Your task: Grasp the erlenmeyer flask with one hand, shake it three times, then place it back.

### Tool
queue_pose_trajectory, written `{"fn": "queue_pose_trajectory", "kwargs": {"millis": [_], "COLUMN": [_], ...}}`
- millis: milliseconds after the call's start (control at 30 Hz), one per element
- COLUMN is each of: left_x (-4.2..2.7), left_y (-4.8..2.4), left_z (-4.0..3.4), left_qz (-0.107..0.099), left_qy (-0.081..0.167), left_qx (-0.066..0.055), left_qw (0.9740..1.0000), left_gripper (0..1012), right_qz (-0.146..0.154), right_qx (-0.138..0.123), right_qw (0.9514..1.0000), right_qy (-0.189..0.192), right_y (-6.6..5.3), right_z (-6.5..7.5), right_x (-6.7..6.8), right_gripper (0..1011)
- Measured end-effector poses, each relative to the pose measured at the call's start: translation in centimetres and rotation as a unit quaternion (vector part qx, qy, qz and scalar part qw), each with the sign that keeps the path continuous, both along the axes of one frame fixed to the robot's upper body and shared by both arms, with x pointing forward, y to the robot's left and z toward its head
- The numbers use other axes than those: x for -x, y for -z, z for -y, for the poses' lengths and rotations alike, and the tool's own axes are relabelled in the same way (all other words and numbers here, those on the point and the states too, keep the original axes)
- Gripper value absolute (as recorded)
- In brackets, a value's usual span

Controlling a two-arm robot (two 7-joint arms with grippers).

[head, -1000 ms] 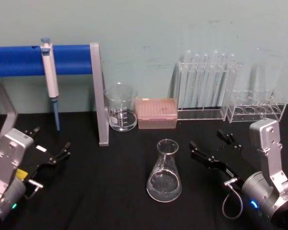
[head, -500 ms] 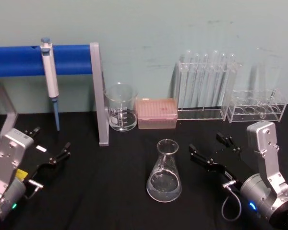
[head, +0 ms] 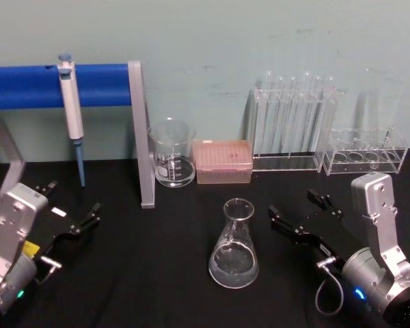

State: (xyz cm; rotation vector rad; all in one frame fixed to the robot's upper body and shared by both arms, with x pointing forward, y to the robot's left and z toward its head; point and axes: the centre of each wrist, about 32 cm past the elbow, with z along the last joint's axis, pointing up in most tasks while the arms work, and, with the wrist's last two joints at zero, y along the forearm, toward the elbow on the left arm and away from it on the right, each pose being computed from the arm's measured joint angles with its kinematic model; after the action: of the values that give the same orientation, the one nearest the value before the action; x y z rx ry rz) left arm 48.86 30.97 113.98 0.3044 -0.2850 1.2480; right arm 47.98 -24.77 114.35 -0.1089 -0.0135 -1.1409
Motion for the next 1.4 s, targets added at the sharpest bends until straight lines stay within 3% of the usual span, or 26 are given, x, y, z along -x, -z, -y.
{"fn": "queue_pose_trajectory", "kwargs": {"millis": [1400], "left_x": [0.0], "left_y": [0.0], "left_z": [0.0], "left_qz": [0.0], "left_qy": [0.0], "left_qx": [0.0], "left_qw": [1.0], "left_gripper": [1001], "right_qz": [0.001], "right_qx": [-0.001], "right_qw": [1.0], "right_qy": [0.0], "right_y": [-0.03], "right_z": [0.0], "right_x": [0.01], "right_gripper": [1000]}}
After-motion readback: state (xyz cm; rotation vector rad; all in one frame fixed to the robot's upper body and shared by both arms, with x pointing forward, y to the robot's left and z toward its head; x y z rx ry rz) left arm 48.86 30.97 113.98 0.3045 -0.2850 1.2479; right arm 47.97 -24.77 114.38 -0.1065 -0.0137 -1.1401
